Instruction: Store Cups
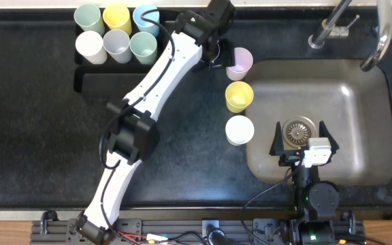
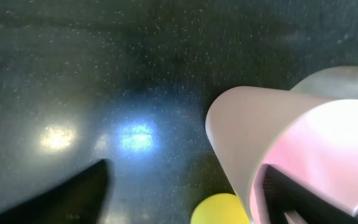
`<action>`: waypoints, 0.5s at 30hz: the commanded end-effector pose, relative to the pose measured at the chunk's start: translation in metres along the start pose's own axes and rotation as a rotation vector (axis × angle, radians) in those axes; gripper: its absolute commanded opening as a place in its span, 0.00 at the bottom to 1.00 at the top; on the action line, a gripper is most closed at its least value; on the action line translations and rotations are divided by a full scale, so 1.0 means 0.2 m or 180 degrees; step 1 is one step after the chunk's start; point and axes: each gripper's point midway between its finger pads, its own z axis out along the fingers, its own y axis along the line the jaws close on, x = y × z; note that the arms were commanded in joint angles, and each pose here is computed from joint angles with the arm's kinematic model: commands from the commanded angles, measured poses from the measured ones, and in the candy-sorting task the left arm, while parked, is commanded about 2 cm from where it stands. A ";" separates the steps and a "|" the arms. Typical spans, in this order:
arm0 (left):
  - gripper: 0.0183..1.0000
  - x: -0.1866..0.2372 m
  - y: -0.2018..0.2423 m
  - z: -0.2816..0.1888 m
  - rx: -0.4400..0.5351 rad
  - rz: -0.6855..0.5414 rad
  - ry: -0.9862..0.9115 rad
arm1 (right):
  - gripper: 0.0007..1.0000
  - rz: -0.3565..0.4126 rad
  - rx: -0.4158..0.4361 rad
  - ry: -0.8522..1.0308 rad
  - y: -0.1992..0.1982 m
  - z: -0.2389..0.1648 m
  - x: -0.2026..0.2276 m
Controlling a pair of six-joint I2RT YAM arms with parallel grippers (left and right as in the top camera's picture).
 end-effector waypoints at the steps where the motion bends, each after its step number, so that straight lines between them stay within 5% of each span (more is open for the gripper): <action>1: 0.02 -0.02 -0.06 0.02 0.0036 0.0060 -0.0101 | 1.00 0.0022 -0.0032 0.0004 0.01 0.00 0.02; 9: 0.02 -0.34 -0.01 -0.64 0.0294 -0.0070 -0.0997 | 1.00 0.0022 -0.0032 0.0004 0.01 0.00 0.02; 15: 0.02 -0.19 0.57 -1.39 -0.0126 -0.1039 -0.1316 | 1.00 0.0022 -0.0032 0.0004 0.01 0.00 0.02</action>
